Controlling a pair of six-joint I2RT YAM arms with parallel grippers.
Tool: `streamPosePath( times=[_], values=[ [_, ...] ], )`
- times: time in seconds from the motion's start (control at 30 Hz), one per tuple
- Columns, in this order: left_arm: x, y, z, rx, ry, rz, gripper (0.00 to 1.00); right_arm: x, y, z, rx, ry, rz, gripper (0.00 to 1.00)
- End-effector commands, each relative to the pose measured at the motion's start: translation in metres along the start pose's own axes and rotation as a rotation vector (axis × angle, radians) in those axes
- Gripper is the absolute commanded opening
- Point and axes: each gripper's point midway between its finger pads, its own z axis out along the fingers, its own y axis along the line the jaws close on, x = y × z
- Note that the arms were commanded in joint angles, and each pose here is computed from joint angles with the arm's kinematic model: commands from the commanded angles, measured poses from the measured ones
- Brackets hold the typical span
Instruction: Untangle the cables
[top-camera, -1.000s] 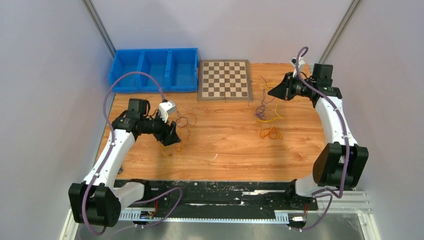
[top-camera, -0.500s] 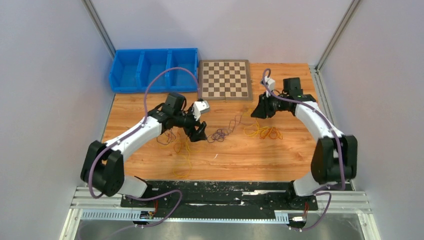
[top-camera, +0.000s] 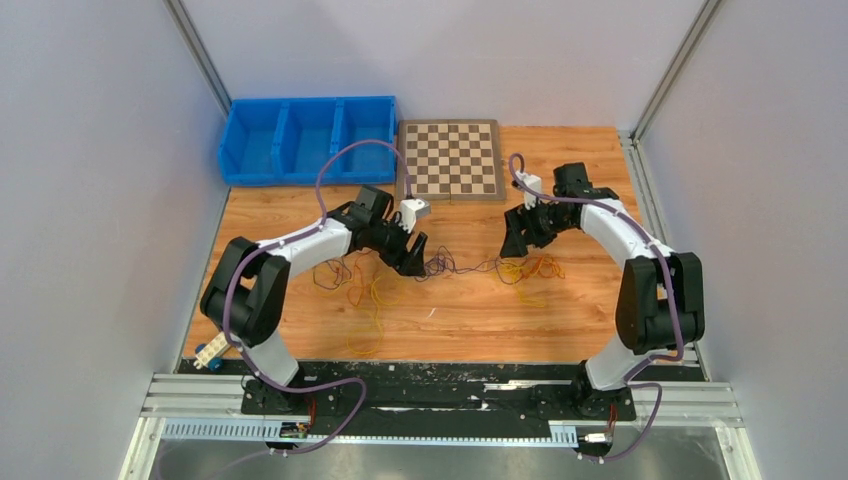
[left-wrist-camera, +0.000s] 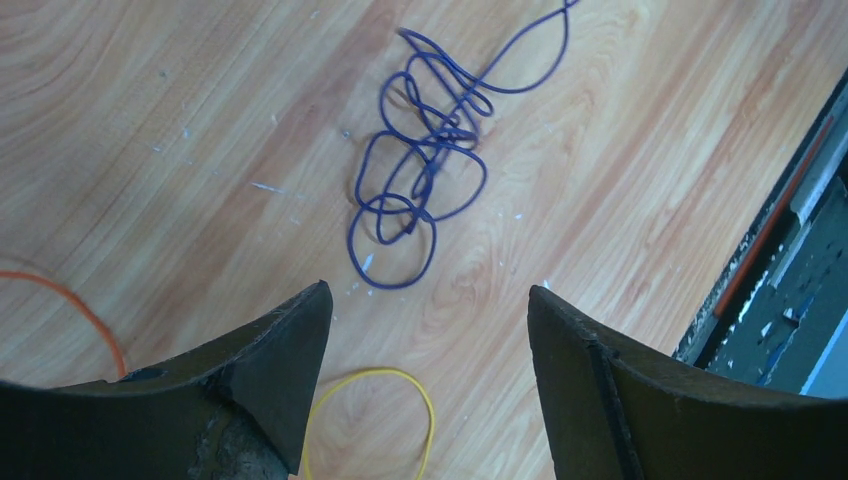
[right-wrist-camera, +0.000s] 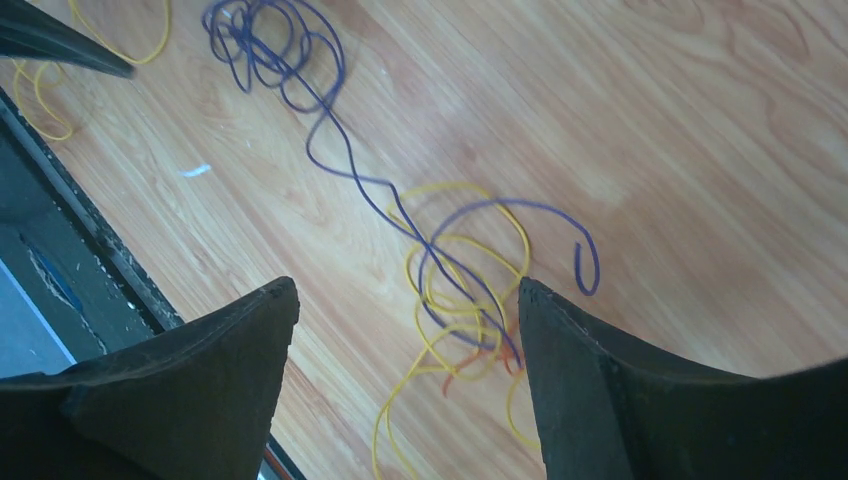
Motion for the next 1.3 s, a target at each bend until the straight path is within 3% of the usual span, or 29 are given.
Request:
streamPosePath(
  times=[0.0,0.23,0.37,0.47,0.57,0.63,0.67,0.7,0.87,0.93,0.97,1.03,1.27],
  values=[
    [-0.029,0.003,0.013,0.018,-0.061,-0.055,0.79,-0.028,0.013,0.024,-0.05,-0.03,-0.018,0.79],
    [-0.032,0.006,0.035,0.055,-0.056,-0.127,0.73,-0.005,0.036,0.073,-0.102,0.074,-0.051,0.73],
    [-0.031,0.014,0.041,0.028,-0.037,-0.149,0.51,0.028,0.017,0.099,0.005,0.179,-0.091,0.67],
    [-0.03,0.009,0.03,0.029,-0.014,-0.128,0.24,0.045,-0.011,0.106,0.121,0.253,-0.099,0.52],
    [-0.032,0.002,0.006,0.055,-0.04,-0.116,0.03,0.058,-0.028,0.104,0.197,0.306,-0.133,0.37],
    [-0.04,-0.002,-0.018,0.072,-0.094,-0.124,0.0,0.067,-0.036,0.1,0.235,0.332,-0.154,0.14],
    [-0.048,-0.008,-0.034,0.088,-0.132,-0.114,0.0,0.071,-0.041,0.097,0.26,0.344,-0.16,0.03],
    [-0.049,-0.001,-0.045,0.077,-0.156,-0.139,0.0,0.075,-0.044,0.094,0.273,0.356,-0.163,0.0],
    [-0.057,0.007,-0.099,0.027,-0.266,-0.126,0.0,0.087,-0.051,0.078,0.259,0.345,-0.133,0.0],
    [-0.051,0.005,-0.097,0.009,-0.26,-0.077,0.25,0.082,-0.04,0.08,0.203,0.314,-0.132,0.0],
    [-0.05,0.002,-0.091,0.012,-0.263,-0.057,0.49,0.079,-0.034,0.082,0.172,0.301,-0.121,0.0],
    [-0.054,-0.003,-0.078,0.02,-0.277,-0.045,0.65,0.072,-0.029,0.087,0.135,0.288,-0.098,0.0],
    [-0.069,-0.013,0.002,0.153,-0.222,-0.118,0.68,0.074,-0.028,0.094,0.097,0.307,-0.11,0.0]
  ],
)
